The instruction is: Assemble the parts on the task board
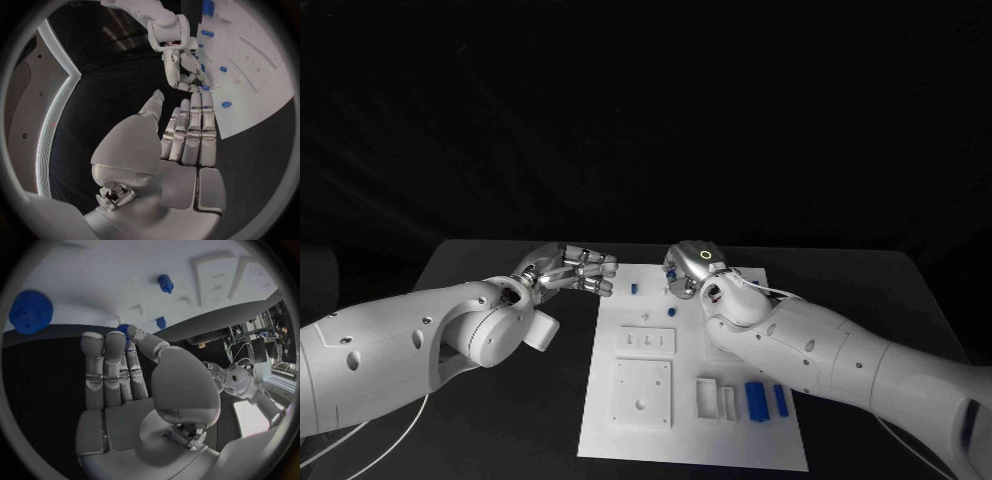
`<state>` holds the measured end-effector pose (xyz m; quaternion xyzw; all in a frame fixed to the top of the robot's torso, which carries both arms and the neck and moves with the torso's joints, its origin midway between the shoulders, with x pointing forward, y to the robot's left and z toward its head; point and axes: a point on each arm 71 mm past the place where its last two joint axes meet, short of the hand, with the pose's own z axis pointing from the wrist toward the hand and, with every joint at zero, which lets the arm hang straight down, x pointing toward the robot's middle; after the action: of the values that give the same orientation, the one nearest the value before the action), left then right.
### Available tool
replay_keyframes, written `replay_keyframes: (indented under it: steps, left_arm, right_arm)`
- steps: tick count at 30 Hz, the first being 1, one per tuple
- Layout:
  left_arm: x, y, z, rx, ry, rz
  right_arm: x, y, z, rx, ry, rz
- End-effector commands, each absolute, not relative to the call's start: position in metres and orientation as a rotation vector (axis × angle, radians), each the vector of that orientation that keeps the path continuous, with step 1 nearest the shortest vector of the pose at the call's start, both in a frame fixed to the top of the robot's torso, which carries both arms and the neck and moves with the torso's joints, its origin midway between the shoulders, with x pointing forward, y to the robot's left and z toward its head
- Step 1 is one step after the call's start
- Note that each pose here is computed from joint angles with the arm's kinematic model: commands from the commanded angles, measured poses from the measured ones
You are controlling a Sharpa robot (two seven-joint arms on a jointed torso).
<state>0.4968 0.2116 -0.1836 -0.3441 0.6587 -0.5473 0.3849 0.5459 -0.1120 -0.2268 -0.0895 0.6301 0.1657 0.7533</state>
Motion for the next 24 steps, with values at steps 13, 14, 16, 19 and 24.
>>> replay_keyframes:
  steps: [13, 14, 16, 19, 24]
  left_arm:
    - [0.4972, 0.2045, -0.1819, -0.856, 1.691, -1.422]
    - [0.4972, 0.2042, -0.1819, -0.856, 1.692, -1.423]
    - [0.4973, 0.2039, -0.1820, -0.855, 1.692, -1.423]
    - [0.4974, 0.2036, -0.1820, -0.855, 1.693, -1.424]
    - [0.4976, 0.2036, -0.1821, -0.855, 1.693, -1.423]
  right_arm:
    - [0.5484, -0.1092, -0.2251, -0.185, 1.337, 0.347]
    - [0.5486, -0.1091, -0.2254, -0.186, 1.339, 0.346]
    - [0.5489, -0.1090, -0.2259, -0.188, 1.344, 0.345]
    - [0.5495, -0.1090, -0.2271, -0.191, 1.356, 0.345]
    - [0.5504, -0.1092, -0.2287, -0.193, 1.370, 0.347]
